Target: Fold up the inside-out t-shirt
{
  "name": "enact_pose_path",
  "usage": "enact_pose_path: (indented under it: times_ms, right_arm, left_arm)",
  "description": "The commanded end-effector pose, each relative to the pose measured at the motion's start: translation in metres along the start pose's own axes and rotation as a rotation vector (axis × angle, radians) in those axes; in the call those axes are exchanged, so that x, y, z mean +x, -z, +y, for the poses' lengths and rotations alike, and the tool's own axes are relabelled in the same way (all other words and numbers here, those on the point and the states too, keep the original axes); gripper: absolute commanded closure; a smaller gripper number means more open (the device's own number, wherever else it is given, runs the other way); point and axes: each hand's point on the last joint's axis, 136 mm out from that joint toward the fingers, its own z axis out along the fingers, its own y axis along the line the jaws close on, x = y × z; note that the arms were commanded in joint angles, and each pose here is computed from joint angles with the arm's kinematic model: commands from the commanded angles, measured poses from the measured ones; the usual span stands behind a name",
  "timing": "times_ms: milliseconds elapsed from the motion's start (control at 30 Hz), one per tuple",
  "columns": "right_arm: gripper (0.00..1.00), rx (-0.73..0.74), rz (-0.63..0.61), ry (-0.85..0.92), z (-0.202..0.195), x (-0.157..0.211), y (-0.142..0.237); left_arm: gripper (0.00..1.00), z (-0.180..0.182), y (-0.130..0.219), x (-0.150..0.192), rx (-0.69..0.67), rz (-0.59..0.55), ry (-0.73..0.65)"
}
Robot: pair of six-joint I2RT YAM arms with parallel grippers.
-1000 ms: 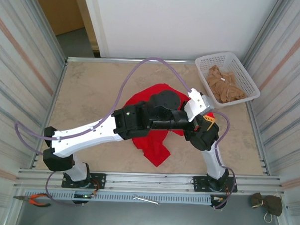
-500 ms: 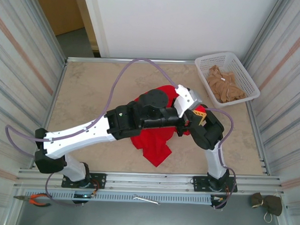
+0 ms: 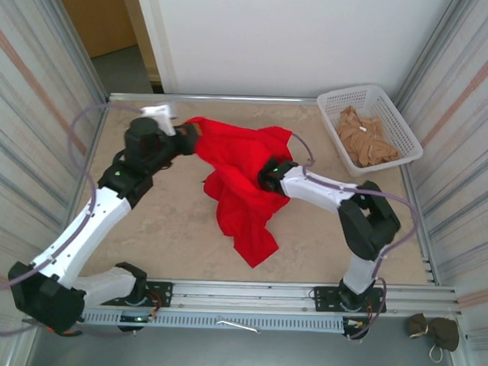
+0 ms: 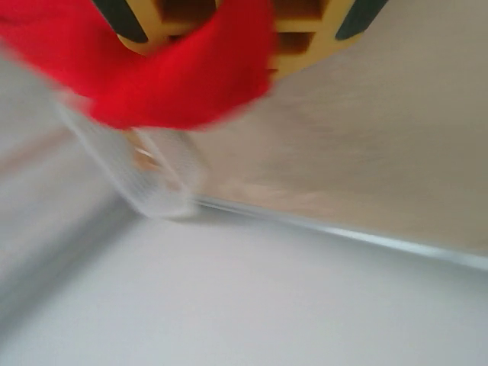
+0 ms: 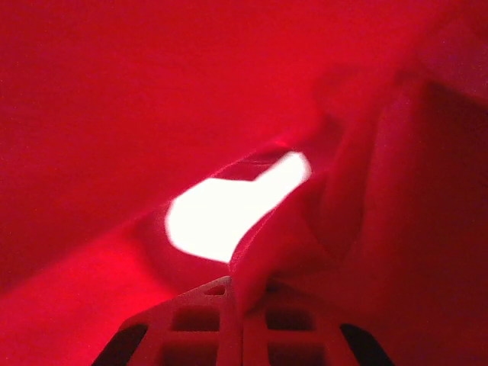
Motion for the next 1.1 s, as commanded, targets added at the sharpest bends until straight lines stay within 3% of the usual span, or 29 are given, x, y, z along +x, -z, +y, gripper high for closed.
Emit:
enact_pose_path:
  times_ms: [0, 167, 367, 400, 467, 533, 600, 800, 933, 1067]
  right_arm:
    - [1.0, -0.085, -0.031, 0.062, 0.026, -0.005, 0.042]
    - [1.0, -0.15, -0.125, 0.062, 0.047, -0.024, 0.088]
    - [1.0, -0.212, -0.177, 0.038, 0.057, -0.041, 0.119]
    - [1.0, -0.221, -0.187, 0.035, 0.059, -0.044, 0.123]
    - [1.0, -0.235, -0.219, 0.041, 0.065, -0.052, 0.132]
    - [1.0, -0.255, -0.244, 0.04, 0.069, -0.061, 0.14]
    - [1.0, -0.275, -0.273, 0.039, 0.075, -0.072, 0.149]
    - [1.0, -0.335, -0.37, 0.006, 0.088, -0.103, 0.177]
    - [1.0, -0.357, -0.398, 0.016, 0.102, -0.115, 0.185]
    - [1.0, -0.374, -0.406, 0.01, 0.111, -0.123, 0.188]
  left_arm:
    - [1.0, 0.075, -0.011, 0.022, -0.112, 0.032, 0.236]
    - [1.0, 0.165, -0.031, 0.075, -0.245, 0.129, 0.423]
    - [1.0, 0.186, -0.051, 0.104, -0.268, 0.225, 0.454]
    - [0.95, 0.185, -0.053, 0.105, -0.263, 0.234, 0.45]
    - [0.77, 0.177, -0.056, 0.1, -0.228, 0.242, 0.411]
    - [0.49, 0.165, -0.055, 0.091, -0.193, 0.242, 0.36]
    - [0.39, 0.146, -0.05, 0.076, -0.141, 0.219, 0.311]
    - [0.32, 0.058, -0.013, 0.058, 0.004, 0.16, 0.138]
    - [0.3, -0.01, -0.01, 0.083, 0.082, 0.137, -0.005]
    - [0.3, -0.054, -0.036, 0.116, 0.089, 0.179, -0.145]
